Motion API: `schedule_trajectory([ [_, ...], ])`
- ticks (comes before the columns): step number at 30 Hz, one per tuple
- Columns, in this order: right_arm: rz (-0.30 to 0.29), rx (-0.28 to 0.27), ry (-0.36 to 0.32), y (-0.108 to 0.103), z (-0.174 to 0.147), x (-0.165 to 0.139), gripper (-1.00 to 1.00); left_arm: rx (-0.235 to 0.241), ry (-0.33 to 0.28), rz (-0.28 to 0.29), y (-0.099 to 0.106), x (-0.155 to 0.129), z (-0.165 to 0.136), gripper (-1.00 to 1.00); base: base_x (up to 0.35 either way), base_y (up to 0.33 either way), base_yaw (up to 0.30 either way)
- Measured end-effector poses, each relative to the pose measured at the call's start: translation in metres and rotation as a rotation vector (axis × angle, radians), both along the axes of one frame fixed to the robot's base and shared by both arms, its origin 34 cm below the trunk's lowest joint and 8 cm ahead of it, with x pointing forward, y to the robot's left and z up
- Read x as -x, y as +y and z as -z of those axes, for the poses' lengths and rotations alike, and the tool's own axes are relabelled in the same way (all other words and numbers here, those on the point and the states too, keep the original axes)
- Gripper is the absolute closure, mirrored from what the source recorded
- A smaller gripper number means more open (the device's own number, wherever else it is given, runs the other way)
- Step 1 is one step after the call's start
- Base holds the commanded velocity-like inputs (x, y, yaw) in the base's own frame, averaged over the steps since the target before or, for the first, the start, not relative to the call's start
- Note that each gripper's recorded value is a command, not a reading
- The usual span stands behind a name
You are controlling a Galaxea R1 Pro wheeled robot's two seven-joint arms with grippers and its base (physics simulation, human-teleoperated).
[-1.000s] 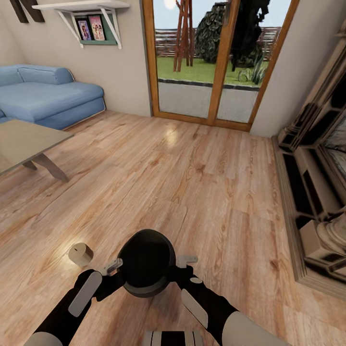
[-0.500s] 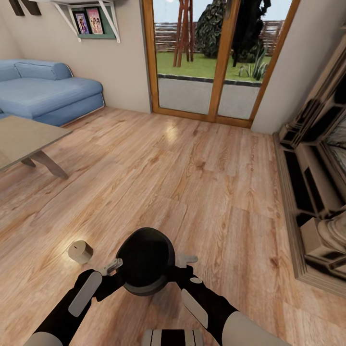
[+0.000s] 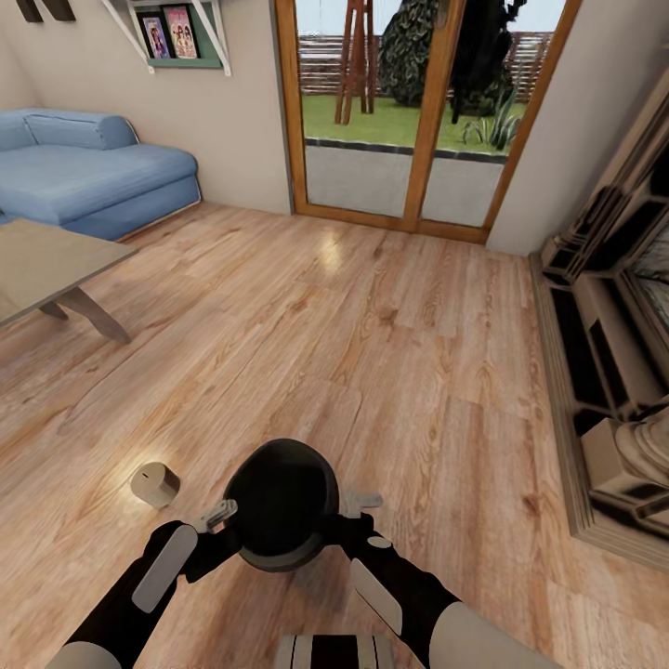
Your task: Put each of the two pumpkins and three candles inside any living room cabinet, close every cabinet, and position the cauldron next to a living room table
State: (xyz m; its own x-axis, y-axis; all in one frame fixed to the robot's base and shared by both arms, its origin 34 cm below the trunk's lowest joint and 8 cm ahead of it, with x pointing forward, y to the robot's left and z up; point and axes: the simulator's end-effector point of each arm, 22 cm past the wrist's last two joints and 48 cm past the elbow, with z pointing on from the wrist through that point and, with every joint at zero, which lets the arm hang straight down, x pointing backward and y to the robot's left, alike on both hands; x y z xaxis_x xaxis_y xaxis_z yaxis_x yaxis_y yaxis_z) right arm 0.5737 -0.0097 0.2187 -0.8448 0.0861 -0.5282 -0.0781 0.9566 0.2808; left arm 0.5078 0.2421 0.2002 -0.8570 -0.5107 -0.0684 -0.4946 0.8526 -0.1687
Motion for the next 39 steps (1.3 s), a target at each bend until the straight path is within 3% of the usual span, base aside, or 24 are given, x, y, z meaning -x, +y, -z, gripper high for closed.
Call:
schedule_trajectory([
  [2,-0.001,-0.002,-0.001,0.0004,-0.0003,-0.0001,1.00,0.017,-0.004,-0.014,-0.0036,-0.0012,-0.0005,-1.00,0.000,0.000,0.000],
  [11,0.000,0.002,0.000,-0.0006,0.0002,-0.0001,1.00,0.002,-0.001,-0.001,-0.0005,-0.0002,-0.0002,-1.00,0.000,0.000,0.000],
  [12,-0.001,0.002,-0.001,-0.0005,0.0001,-0.0002,1.00,0.002,0.000,-0.001,-0.0004,0.0000,-0.0001,1.00,0.000,0.000,0.000],
  [39,0.002,-0.003,0.004,0.0003,0.0008,0.0012,1.00,0.005,0.000,-0.004,-0.0005,-0.0001,-0.0001,1.00,0.000,0.000,0.000],
])
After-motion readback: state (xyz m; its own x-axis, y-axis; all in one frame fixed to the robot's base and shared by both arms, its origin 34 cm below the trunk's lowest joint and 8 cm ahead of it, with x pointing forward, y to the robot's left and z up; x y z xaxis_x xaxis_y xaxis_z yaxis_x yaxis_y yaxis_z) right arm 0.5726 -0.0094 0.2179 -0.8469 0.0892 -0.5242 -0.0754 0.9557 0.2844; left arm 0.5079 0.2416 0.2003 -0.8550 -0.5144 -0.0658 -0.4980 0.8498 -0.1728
